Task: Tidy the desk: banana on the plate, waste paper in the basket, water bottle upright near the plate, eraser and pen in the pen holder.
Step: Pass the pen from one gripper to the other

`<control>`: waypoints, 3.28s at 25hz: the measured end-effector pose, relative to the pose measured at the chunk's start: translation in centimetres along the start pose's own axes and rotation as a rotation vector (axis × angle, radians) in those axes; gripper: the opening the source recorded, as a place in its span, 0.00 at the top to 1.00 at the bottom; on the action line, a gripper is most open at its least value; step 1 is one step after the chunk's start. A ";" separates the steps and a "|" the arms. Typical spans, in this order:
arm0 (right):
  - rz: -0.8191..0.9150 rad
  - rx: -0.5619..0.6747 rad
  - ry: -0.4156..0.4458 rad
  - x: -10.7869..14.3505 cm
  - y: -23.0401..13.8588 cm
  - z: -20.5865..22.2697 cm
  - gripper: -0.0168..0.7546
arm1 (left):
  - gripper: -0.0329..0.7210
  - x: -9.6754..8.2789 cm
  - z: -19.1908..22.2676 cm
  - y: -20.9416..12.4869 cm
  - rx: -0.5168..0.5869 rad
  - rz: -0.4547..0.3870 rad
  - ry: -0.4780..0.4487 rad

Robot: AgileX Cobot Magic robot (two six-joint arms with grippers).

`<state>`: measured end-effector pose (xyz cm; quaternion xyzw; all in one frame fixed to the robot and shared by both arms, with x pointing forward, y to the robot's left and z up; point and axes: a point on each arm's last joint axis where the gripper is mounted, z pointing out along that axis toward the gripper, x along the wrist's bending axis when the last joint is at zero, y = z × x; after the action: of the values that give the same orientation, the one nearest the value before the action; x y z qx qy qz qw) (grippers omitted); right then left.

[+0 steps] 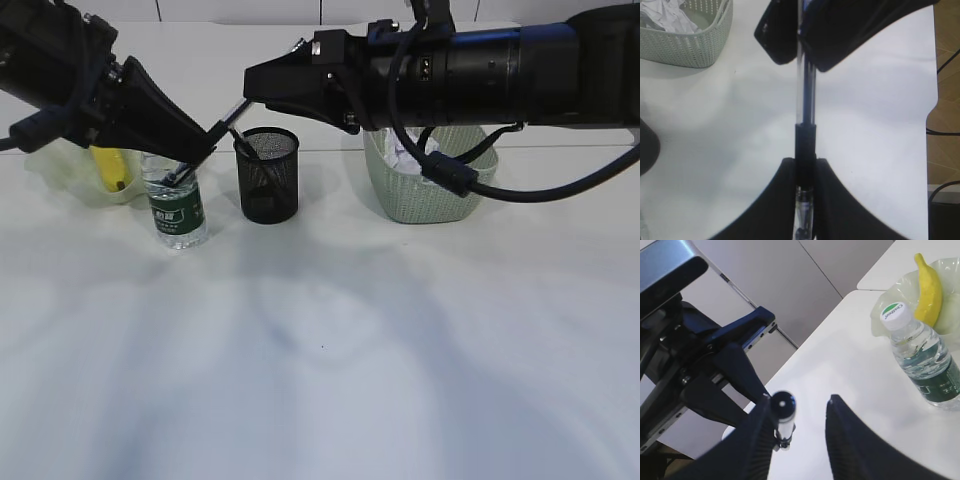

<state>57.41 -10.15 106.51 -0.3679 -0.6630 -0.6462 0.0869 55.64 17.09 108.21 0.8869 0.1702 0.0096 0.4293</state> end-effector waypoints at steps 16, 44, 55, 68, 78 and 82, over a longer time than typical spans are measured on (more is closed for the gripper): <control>-0.019 -0.019 -0.008 0.2 0.8 0.1 0.66 | 0.91 -0.1 0.0 0.0 0.002 0.000 -0.006; -0.038 -0.036 -0.010 0.4 1.6 0.1 0.67 | 0.91 0.0 0.0 0.1 -0.016 -0.003 0.003; -0.038 -0.036 -0.010 0.4 1.6 0.1 0.67 | 0.91 0.1 0.0 0.5 -0.053 -0.013 0.008; -0.038 -0.036 -0.010 0.4 1.6 0.1 0.81 | 0.91 0.1 0.0 0.5 -0.056 -0.012 0.011; -0.034 -0.040 -0.005 0.4 1.6 0.1 0.91 | 0.91 0.1 0.0 0.5 -0.057 -0.012 0.015; -0.033 -0.040 -0.005 0.4 1.6 0.1 0.91 | 0.91 0.1 0.0 0.5 -0.057 -0.012 0.015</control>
<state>58.10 -10.04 108.01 -0.3600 -0.6561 -0.6599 0.0670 55.92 16.85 108.59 0.8733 0.1784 0.0186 0.4530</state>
